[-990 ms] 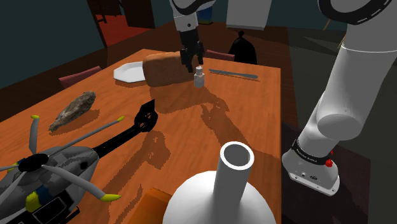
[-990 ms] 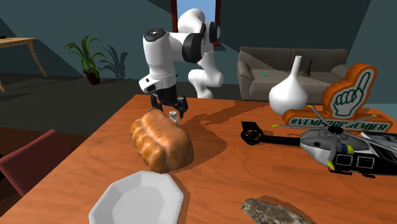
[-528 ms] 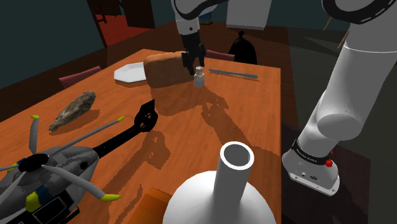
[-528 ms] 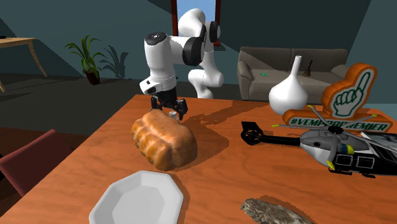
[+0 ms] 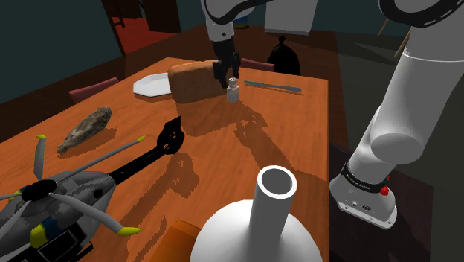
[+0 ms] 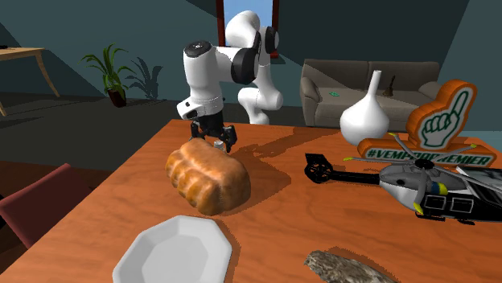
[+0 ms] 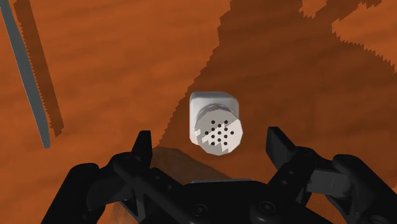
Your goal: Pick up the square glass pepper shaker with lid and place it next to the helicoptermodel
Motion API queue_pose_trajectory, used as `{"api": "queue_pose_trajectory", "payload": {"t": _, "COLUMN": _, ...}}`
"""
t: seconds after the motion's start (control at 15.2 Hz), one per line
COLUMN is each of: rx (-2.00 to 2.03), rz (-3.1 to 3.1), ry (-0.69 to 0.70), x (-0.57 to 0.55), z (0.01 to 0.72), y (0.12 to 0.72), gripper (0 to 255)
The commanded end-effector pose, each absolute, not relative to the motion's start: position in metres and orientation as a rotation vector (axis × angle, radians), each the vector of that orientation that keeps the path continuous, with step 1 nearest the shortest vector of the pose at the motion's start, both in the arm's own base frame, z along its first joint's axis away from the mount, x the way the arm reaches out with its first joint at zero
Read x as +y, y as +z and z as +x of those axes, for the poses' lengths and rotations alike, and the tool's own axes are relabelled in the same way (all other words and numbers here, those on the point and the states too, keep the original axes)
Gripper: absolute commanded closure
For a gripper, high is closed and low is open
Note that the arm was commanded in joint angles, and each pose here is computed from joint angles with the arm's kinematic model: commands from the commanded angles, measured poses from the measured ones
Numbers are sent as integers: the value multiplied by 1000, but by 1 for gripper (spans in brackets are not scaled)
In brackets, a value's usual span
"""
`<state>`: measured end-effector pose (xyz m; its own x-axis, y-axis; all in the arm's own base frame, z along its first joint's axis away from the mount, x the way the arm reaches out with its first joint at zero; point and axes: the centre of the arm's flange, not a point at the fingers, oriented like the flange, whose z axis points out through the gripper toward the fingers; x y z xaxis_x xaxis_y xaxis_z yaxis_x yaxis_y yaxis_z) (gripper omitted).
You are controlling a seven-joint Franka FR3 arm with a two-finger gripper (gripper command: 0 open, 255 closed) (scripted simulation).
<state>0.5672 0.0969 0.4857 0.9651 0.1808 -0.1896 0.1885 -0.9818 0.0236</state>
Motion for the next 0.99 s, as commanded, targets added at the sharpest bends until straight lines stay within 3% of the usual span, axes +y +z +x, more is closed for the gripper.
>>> {"api": "queue_pose_trajectory", "payload": {"t": 0.0, "rx": 305, "rz": 3074, "ry": -337, "x": 105, "z": 571, "y": 460, "gripper": 255}}
{"api": "queue_pose_trajectory", "payload": {"t": 0.92, "rx": 305, "rz": 3074, "ry": -337, "x": 101, "z": 572, "y": 501, "gripper": 255}}
